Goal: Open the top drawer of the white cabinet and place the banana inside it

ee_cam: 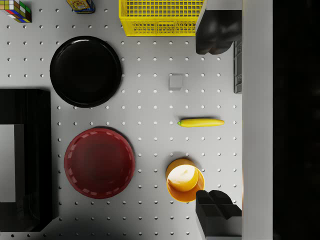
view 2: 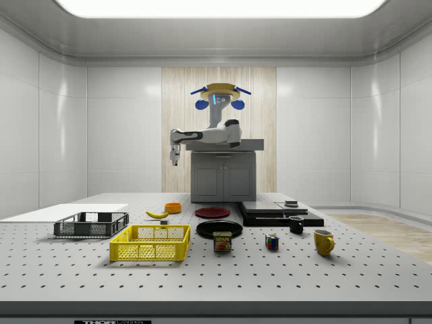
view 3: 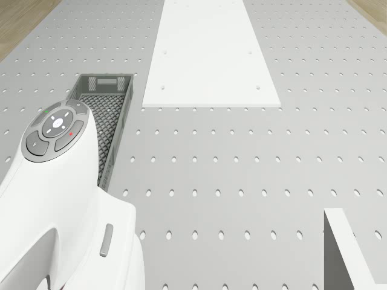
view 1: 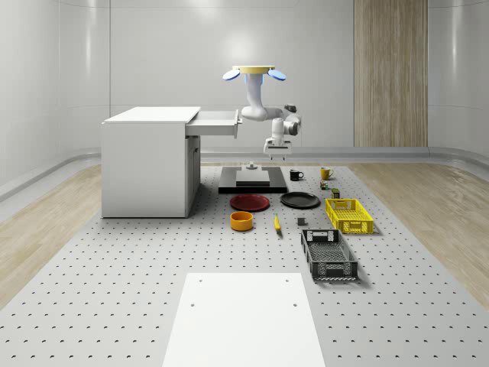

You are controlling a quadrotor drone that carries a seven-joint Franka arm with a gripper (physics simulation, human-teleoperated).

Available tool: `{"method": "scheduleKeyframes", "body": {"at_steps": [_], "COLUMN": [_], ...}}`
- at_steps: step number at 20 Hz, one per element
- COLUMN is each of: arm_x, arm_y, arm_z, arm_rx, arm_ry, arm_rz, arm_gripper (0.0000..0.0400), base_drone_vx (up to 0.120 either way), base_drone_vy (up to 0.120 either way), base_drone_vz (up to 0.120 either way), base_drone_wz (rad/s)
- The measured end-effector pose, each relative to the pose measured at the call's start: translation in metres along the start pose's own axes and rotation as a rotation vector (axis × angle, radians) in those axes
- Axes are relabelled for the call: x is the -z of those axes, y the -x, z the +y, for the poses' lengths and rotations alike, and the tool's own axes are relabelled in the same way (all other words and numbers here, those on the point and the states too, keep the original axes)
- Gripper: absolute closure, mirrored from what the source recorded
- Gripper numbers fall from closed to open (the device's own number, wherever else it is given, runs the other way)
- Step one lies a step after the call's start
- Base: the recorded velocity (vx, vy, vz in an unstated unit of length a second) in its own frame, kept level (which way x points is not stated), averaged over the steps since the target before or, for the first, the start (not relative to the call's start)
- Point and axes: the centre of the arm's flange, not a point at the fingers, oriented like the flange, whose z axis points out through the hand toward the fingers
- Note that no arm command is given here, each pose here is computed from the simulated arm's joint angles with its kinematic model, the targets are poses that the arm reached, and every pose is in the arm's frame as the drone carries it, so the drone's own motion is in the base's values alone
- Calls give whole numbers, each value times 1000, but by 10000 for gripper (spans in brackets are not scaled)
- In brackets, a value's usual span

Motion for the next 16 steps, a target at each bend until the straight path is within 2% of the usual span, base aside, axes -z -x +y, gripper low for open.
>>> {"method": "scheduleKeyframes", "body": {"at_steps": [6, 10, 16], "arm_x": [0, 0, 0], "arm_y": [2, 3, 3], "arm_z": [0, 0, 0], "arm_rx": [4, 5, 5], "arm_ry": [0, 0, 0], "arm_rz": [-5, -7, -8], "arm_gripper": [0, 0, 0], "base_drone_vx": [120, 120, 120], "base_drone_vy": [0, 60, 0], "base_drone_vz": [-13, 0, -113], "base_drone_wz": [0, 0, 0]}}
